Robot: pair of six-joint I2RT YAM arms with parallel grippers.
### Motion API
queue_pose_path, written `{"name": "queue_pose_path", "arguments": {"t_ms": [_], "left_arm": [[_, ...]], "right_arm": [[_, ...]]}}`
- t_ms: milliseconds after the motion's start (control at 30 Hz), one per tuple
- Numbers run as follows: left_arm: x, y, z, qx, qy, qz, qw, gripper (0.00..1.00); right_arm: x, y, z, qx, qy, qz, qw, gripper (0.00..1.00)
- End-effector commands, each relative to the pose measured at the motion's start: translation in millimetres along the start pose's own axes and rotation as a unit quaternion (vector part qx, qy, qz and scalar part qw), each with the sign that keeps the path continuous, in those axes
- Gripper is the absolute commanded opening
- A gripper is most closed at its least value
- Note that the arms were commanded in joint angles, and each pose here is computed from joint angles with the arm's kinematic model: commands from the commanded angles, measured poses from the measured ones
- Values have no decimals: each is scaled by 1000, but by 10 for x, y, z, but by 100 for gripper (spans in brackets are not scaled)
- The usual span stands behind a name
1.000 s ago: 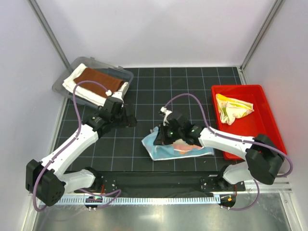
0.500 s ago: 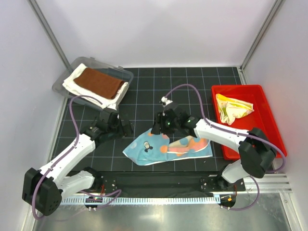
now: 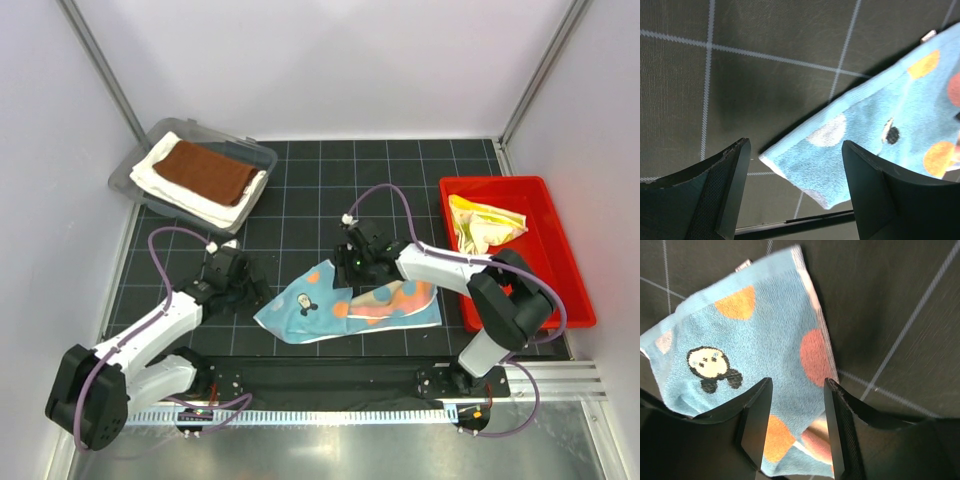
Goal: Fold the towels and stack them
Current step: Move the towel to the center of the board, then flatten out the crumpled towel
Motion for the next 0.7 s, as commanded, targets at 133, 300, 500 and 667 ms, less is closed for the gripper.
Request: {"name": "queue_pose_path", "arguments": {"t_ms": [133, 300, 500, 667], "left_arm": [[-2, -89, 76, -36, 25, -5, 999, 74], [90, -147, 28, -29, 17, 14, 999, 72], [147, -131, 16, -39, 12, 14, 999, 72], [159, -97, 19, -48, 11, 8, 999, 72]], "right_arm": [[124, -175, 718, -74, 148, 37, 986, 51], [19, -376, 808, -54, 180, 41, 981, 51], [-60, -535, 772, -19, 213, 64, 975, 53], [19, -608, 650, 16, 252, 125, 960, 52]]}}
Point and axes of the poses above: each gripper's point midway between its finger pads, its own y axis back along the fingers, its own x axis along the line the jaws close on, z = x × y, the point moved 4 cm from there along y, back along the fingers, and after that the axes turned 7 degrees about y, right-handed, at the moved point
